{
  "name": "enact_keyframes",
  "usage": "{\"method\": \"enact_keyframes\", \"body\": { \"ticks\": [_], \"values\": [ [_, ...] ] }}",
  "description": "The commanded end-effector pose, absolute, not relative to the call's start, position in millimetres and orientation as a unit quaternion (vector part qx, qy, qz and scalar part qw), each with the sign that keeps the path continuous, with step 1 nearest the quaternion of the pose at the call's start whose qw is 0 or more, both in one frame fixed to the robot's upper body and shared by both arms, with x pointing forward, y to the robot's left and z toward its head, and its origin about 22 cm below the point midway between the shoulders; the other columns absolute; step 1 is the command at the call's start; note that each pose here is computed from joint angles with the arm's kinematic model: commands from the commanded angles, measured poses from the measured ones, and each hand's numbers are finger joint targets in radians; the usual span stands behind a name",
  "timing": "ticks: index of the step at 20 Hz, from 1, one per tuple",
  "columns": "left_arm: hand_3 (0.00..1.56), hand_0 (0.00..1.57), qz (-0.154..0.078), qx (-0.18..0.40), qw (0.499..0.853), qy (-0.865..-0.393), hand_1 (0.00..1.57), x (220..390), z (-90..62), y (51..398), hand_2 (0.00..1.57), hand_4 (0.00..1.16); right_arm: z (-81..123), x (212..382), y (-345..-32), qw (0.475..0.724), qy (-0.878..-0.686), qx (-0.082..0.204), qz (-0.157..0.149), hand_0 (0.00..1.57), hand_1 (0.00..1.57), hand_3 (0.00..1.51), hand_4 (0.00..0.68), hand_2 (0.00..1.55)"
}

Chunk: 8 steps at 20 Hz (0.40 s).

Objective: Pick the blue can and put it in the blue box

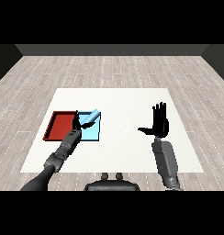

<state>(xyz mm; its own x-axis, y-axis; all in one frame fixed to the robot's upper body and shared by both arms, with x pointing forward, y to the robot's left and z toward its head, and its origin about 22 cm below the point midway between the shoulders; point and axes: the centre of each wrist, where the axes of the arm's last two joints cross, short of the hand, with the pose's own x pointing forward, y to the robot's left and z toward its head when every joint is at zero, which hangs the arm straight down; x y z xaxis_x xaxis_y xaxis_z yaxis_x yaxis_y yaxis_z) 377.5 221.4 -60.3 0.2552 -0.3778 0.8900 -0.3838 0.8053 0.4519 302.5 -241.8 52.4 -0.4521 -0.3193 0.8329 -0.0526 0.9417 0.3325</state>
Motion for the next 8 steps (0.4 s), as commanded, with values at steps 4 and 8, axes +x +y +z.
{"method": "enact_keyframes", "body": {
  "ticks": [4,8],
  "values": [
    [0.00,0.00,0.032,0.142,0.593,-0.792,0.00,391.5,-26.3,189.1,0.00,0.00,43.0,290.7,-237.0,0.517,-0.840,0.119,-0.111,0.00,0.00,0.00,0.000,0.00],
    [0.00,0.00,0.024,0.062,0.552,-0.831,0.00,374.5,-29.6,199.8,0.00,0.00,38.2,298.5,-244.1,0.541,-0.829,0.107,-0.093,0.00,0.00,0.00,0.000,0.00]
  ]
}}
